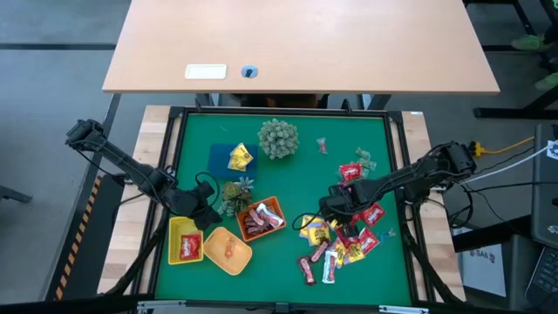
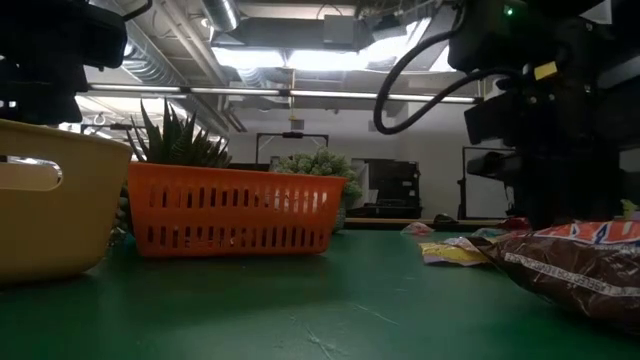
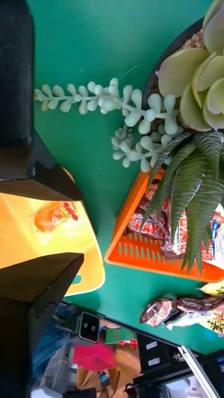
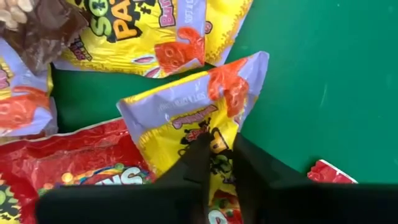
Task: Sort candy
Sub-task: Put the yellow candy into the blue bin, then put the red gummy into the light orange bin
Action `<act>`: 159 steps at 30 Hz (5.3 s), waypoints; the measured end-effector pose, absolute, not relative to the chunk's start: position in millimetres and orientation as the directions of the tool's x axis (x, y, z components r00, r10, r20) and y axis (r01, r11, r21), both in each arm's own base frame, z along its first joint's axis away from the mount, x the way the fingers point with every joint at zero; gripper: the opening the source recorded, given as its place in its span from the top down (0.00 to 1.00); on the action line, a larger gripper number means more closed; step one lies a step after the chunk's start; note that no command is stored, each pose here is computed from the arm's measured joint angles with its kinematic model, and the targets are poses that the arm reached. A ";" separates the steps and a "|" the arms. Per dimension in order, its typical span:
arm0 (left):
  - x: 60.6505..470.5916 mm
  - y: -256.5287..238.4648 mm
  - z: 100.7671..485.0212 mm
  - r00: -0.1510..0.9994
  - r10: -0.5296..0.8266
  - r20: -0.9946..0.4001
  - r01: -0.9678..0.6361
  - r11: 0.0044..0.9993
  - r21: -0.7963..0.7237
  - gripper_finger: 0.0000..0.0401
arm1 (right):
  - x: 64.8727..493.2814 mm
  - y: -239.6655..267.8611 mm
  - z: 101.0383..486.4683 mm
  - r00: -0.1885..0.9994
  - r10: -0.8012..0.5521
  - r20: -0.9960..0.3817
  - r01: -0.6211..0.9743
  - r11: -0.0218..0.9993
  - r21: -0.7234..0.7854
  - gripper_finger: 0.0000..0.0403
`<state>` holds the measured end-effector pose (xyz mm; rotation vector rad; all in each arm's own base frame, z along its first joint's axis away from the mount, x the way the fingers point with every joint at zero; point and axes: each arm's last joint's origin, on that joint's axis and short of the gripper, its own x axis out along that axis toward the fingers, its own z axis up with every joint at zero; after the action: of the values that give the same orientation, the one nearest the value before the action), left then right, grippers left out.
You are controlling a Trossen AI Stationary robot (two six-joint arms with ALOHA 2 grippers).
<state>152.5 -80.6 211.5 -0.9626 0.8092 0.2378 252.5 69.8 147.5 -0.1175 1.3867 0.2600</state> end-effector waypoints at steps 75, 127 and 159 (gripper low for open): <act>178.5 -76.8 260.5 0.964 0.202 -0.172 -0.242 0.936 -0.255 0.67 | 468.2 -61.3 205.4 0.950 -0.182 -0.255 0.034 0.869 -0.494 0.54; 178.3 -76.9 259.8 0.963 0.200 -0.178 -0.242 0.935 -0.258 0.67 | 267.9 -115.0 217.4 0.370 -0.450 -0.813 0.630 0.764 -0.136 0.55; 178.3 -76.9 259.8 0.963 0.200 -0.178 -0.242 0.936 -0.257 0.67 | 283.8 -126.5 140.9 0.186 -0.528 -0.828 0.800 0.571 -0.184 0.55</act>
<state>178.3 -76.9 259.8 -0.2815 0.1506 0.2268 283.8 -126.5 140.9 0.3199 1.0084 -0.9575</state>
